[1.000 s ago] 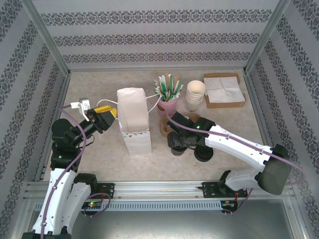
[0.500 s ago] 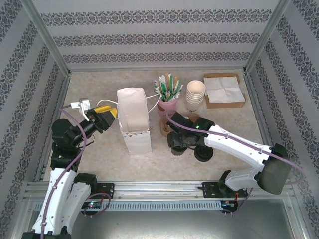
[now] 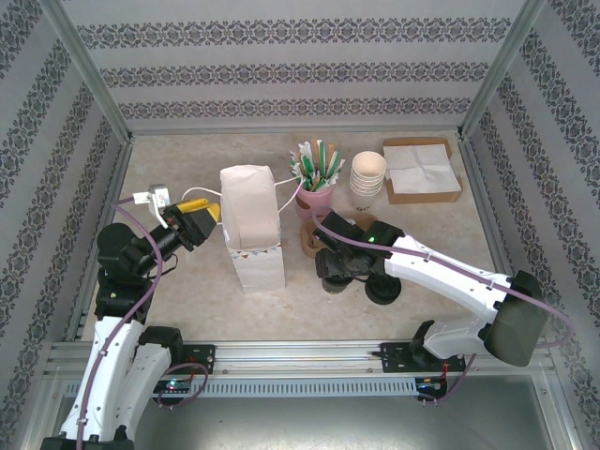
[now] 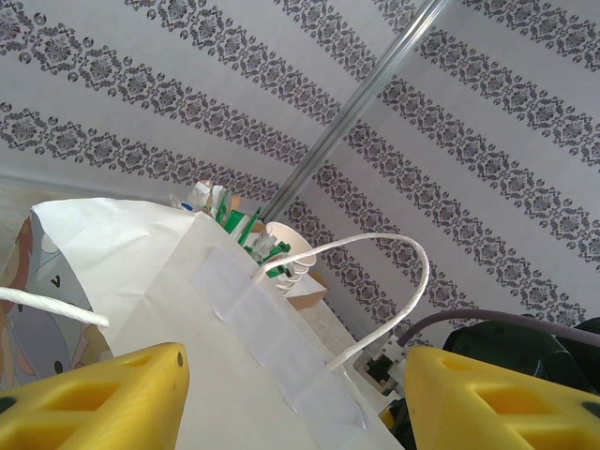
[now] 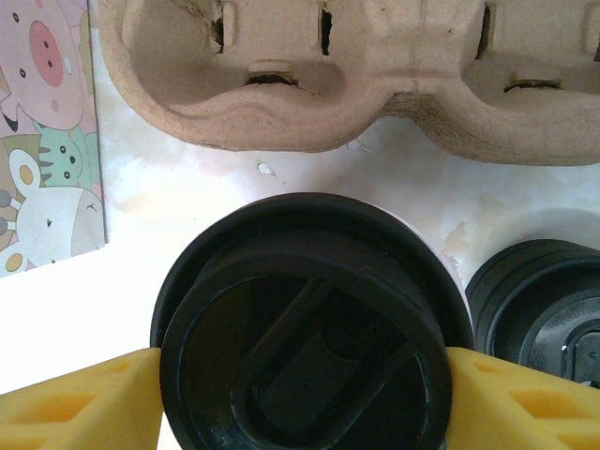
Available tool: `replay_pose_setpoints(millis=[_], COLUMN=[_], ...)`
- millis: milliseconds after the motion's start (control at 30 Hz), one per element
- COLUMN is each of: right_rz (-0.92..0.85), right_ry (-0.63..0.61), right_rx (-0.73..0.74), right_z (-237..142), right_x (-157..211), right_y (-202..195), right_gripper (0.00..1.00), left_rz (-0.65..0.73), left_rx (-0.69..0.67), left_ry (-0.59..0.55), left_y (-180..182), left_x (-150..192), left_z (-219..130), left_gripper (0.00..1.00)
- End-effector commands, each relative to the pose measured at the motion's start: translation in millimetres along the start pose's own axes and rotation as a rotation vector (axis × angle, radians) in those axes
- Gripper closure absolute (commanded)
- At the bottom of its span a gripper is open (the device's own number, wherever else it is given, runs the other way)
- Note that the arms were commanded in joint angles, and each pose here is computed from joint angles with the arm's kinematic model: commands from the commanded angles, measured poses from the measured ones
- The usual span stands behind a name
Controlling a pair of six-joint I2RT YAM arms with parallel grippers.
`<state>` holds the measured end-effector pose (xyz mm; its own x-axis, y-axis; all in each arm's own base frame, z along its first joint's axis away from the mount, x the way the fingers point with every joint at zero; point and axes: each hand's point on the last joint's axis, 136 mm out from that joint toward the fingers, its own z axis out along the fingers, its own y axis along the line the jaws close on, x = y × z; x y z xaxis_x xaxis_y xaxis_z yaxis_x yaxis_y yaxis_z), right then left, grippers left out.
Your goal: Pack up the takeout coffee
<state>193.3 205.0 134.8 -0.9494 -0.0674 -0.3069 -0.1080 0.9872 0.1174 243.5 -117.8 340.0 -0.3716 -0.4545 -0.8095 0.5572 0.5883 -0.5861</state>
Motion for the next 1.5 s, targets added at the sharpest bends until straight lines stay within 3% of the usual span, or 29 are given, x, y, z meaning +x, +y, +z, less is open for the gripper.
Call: replay_pose_setpoints(millis=[0, 600, 1467], right_rz=[-0.003, 0.009, 0.041], right_ry=[-0.009, -0.037, 0.034], right_rx=[0.027, -0.008, 0.027], right_z=[-8.0, -17.0, 10.7], right_x=[1.9, -3.1, 19.8], right_y=[-6.1, -1.9, -12.2], right_gripper=[0.29, 0.28, 0.28], left_rz=[0.024, 0.021, 0.022], left_rx=[0.030, 0.029, 0.028], left_ry=[-0.019, -0.017, -0.018], left_y=[-5.3, -4.5, -4.4], left_x=[-4.0, -3.8, -4.0], left_z=[0.2, 0.7, 0.8], left_gripper=[0.37, 0.37, 0.37])
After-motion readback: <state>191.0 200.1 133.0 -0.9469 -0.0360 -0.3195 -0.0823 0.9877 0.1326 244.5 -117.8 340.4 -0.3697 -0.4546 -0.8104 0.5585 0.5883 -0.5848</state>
